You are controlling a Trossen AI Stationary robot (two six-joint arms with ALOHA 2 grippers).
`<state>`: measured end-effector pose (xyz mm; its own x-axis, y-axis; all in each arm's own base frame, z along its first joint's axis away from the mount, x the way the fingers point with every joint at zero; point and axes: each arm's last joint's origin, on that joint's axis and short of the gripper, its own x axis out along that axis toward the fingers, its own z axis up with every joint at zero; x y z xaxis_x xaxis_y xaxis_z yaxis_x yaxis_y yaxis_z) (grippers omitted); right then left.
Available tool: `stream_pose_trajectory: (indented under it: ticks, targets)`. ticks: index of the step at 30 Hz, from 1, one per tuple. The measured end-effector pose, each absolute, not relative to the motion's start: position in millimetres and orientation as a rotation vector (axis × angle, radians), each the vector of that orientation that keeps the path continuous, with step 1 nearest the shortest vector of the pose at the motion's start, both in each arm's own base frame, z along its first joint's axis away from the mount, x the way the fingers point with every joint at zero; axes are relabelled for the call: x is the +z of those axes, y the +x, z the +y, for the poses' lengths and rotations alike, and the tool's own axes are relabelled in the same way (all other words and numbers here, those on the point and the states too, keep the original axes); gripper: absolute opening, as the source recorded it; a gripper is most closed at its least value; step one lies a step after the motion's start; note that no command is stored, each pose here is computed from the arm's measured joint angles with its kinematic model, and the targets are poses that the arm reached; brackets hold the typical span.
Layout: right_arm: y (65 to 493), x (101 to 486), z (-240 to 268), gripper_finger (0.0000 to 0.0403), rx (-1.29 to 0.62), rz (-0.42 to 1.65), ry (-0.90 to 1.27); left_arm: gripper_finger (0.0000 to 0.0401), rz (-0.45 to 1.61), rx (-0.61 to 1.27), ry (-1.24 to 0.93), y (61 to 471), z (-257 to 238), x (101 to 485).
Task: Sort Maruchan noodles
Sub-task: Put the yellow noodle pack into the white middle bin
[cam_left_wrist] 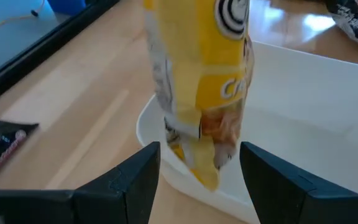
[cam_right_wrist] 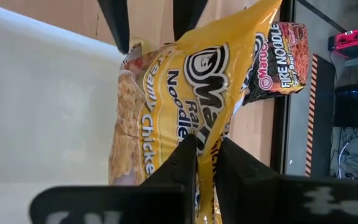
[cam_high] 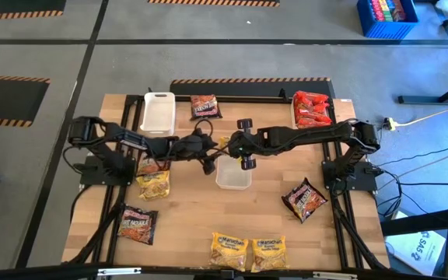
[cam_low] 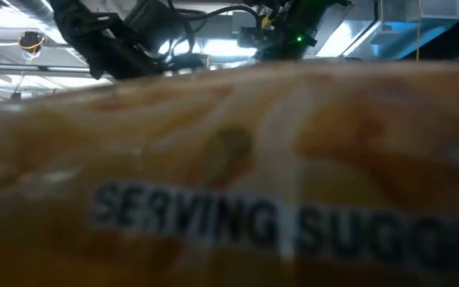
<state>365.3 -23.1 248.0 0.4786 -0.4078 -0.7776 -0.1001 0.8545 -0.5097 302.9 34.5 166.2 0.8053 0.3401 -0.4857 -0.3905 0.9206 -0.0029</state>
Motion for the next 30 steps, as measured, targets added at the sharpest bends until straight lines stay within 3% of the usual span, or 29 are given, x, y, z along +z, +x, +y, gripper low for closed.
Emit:
stream_pose_trajectory:
  ticks: [19,30]
  targets:
    - [355,264,-23,0.0023,-0.217,1.047,-0.529,0.0215,0.613,0.509,-0.04,306,39,177]
    - [356,266,-22,0.0023,-0.19,1.017,-0.509,0.0215,0.602,0.479,-0.045,311,42,171]
